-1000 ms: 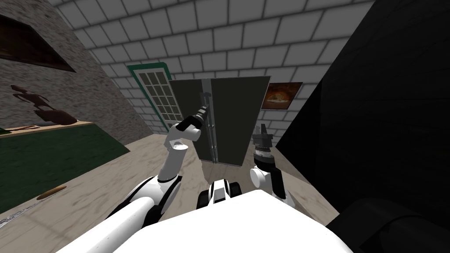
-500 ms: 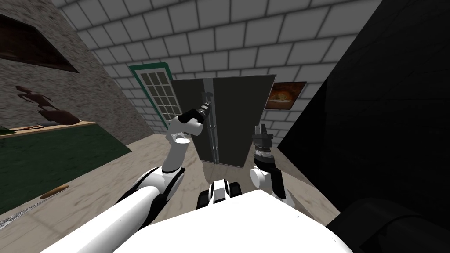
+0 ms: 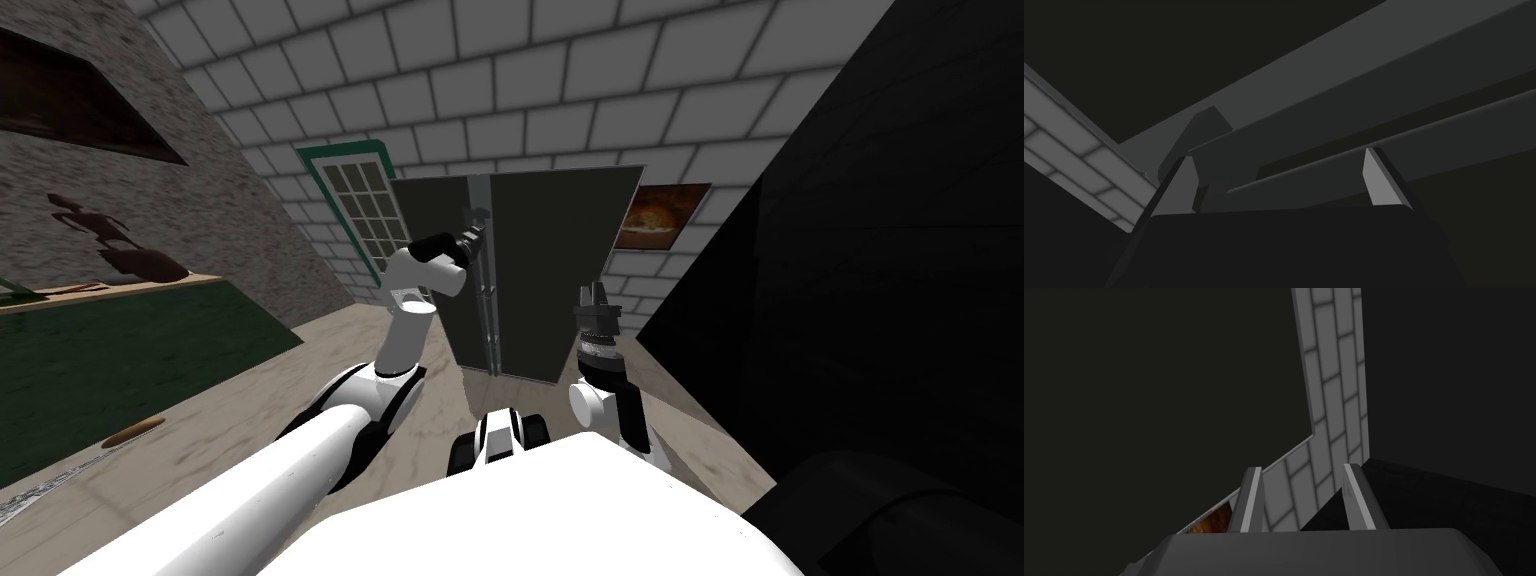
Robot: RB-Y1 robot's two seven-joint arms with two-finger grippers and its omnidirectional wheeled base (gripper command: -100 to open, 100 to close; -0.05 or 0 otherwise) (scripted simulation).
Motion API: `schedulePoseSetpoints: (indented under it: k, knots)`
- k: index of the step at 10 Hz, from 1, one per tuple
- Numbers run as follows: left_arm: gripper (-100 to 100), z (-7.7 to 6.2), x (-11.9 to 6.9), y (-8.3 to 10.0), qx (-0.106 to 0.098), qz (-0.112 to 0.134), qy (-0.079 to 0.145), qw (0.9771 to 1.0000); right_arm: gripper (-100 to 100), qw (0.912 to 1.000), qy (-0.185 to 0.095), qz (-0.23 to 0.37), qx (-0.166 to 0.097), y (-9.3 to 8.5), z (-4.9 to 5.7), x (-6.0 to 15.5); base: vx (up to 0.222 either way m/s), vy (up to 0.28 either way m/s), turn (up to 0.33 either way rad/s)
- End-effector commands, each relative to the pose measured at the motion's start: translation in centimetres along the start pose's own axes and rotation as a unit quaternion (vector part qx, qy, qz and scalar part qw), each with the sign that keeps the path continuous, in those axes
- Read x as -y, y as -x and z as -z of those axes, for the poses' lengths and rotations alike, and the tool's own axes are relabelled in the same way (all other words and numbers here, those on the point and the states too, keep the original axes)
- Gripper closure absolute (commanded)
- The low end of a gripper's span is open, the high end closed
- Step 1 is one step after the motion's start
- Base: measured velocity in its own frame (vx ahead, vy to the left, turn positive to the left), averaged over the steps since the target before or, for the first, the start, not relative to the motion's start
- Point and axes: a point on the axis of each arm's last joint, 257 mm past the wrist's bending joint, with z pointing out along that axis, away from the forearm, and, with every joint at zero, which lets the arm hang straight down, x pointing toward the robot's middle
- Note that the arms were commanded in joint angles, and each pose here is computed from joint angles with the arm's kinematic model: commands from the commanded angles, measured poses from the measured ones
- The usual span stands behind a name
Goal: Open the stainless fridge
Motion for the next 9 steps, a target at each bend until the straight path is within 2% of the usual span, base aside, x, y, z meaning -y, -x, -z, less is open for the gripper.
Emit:
schedulePoseSetpoints:
  k: [1, 2, 3, 4, 5, 6, 9]
  knots:
    - [-100, -0.3, 1.0, -0.2, -0.003, -0.008, 0.015, 0.9998, 0, 1.0000, 0.000, 0.000, 0.000, 0.0, 0.0, 0.0, 0.033, 0.016, 0.026]
    - [-100, -0.5, 2.1, -0.3, -0.004, -0.015, 0.018, 0.9997, 0, 1.0000, 0.000, 0.000, 0.000, 0.0, 0.0, 0.0, 0.037, 0.015, 0.056]
    - [-100, -0.5, 1.9, -0.3, -0.005, -0.016, 0.027, 0.9995, 0, 1.0000, 0.000, 0.000, 0.000, 0.0, 0.0, 0.0, 0.032, 0.013, 0.023]
    - [-100, -0.7, 2.9, -0.3, -0.005, -0.022, 0.031, 0.9993, 0, 1.0000, 0.000, 0.000, 0.000, 0.0, 0.0, 0.0, 0.038, 0.012, 0.049]
    - [-100, -0.6, 2.7, -0.4, -0.006, -0.023, 0.039, 0.9990, 0, 1.0000, 0.000, 0.000, 0.000, 0.0, 0.0, 0.0, 0.032, 0.016, 0.029]
    - [-100, -0.7, 3.5, -0.4, -0.007, -0.029, 0.045, 0.9985, 0, 1.0000, 0.000, 0.000, 0.000, 0.0, 0.0, 0.0, 0.029, 0.026, 0.065]
    - [-100, -0.6, 4.1, -0.4, -0.008, -0.035, 0.061, 0.9975, 0, 1.0000, 0.000, 0.000, 0.000, 0.0, 0.0, 0.0, 0.029, 0.013, 0.040]
